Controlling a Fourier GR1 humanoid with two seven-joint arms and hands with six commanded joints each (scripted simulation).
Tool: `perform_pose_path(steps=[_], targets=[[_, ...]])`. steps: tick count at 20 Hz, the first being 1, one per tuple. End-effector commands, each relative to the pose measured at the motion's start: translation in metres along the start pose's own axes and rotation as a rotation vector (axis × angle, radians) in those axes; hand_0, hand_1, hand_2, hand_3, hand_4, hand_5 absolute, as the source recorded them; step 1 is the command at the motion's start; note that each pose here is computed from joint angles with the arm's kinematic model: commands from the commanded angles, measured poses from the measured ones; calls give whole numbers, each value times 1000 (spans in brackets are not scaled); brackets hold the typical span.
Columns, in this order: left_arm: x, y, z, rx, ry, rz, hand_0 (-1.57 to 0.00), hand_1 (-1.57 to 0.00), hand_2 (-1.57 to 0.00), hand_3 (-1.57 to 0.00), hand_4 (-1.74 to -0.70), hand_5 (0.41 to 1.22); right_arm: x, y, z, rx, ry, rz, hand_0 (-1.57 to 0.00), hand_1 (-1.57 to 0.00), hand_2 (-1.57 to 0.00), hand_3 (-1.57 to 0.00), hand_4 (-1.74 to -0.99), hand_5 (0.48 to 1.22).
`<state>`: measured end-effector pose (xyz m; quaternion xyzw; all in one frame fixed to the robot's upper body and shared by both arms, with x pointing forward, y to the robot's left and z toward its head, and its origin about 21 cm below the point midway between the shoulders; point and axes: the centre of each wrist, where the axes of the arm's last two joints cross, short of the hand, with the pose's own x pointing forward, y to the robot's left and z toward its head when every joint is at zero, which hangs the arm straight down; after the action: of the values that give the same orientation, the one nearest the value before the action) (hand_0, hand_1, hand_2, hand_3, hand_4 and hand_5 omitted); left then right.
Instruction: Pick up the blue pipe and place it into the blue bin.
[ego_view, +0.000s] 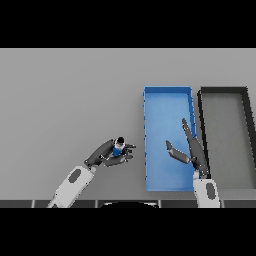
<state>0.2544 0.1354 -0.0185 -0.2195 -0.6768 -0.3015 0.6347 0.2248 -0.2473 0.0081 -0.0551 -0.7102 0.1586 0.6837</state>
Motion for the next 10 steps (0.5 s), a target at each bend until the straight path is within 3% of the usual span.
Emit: perform_pose_path(steps=[1,5,10], targets=[[5,-2,-5,-4,-20,8,-1465,-1479,-1490,-1430,-1698,1187,2,3,-4,4,5,-17,1,1,1,1,-1279,656],[35,-7,-22,-28,-143,7,-1528,-1533,-1538,-1449,-1717,1207,0,1,-1,8,-4,17,1,1,1,1,-1275,666],[61,-11,-23,-75,-173,5,-1557,-1559,-1560,-1447,-1724,1216,0,-5,3,6,-20,35,1,1,1,1,-1272,684]])
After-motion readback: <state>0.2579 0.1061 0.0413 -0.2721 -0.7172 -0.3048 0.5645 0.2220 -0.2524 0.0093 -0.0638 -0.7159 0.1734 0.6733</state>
